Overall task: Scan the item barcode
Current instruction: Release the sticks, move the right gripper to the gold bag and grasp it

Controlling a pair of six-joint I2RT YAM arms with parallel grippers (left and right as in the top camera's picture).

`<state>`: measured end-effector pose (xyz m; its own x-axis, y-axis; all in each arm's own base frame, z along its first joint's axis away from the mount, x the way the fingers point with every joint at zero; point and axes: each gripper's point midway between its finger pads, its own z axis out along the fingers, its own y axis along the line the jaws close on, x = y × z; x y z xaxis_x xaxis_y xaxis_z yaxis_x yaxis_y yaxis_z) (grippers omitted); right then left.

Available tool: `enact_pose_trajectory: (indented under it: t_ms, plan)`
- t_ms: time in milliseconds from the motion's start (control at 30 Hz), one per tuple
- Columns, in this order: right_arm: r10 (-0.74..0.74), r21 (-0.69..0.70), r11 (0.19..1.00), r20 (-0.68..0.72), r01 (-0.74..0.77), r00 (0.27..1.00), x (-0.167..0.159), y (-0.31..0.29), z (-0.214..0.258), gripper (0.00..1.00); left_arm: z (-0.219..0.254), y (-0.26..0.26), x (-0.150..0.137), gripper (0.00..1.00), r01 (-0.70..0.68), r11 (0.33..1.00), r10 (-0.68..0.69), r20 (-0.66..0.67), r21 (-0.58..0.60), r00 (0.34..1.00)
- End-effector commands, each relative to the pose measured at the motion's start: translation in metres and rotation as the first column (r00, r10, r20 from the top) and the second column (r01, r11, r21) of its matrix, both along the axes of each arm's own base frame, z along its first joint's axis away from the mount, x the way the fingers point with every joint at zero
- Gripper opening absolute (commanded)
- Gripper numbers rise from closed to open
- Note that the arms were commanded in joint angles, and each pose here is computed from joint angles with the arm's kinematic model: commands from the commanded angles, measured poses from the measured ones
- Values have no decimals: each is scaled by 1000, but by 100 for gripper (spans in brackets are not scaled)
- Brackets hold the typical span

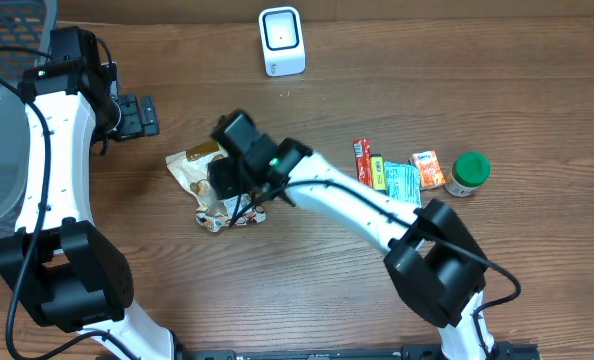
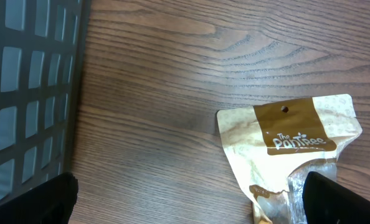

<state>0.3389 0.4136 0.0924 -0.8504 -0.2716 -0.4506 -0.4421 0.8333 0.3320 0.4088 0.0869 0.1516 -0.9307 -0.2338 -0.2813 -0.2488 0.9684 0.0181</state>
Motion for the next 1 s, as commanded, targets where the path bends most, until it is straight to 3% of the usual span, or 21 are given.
enact_pose_trajectory:
  t_ms: [0,167,433,800,833,900,967]
  plan:
    - [-44,-60,997,115,51,992,8,-3,-7,65,14,-4,4,100,24,1000,-24,39,6,999]
    - [-83,-78,992,162,97,983,14,-9,-18,67,14,-4,4,100,24,1000,-24,39,6,999]
    - [-63,-72,995,123,72,990,3,-12,-39,67,14,-4,4,100,24,1000,-24,39,5,999]
    - [-180,-100,977,73,186,981,2,-28,-49,66,14,-4,4,100,24,1000,-24,39,5,999]
    - [-177,-98,978,69,183,982,1,-27,-49,65,14,-4,4,100,24,1000,-24,39,6,999]
    - [-167,-84,982,58,172,984,0,-24,-48,50,14,-4,4,100,24,1000,-24,39,5,999]
    - [-156,-73,984,66,161,986,2,-21,-48,43,14,-4,4,100,24,1000,-24,39,5,999]
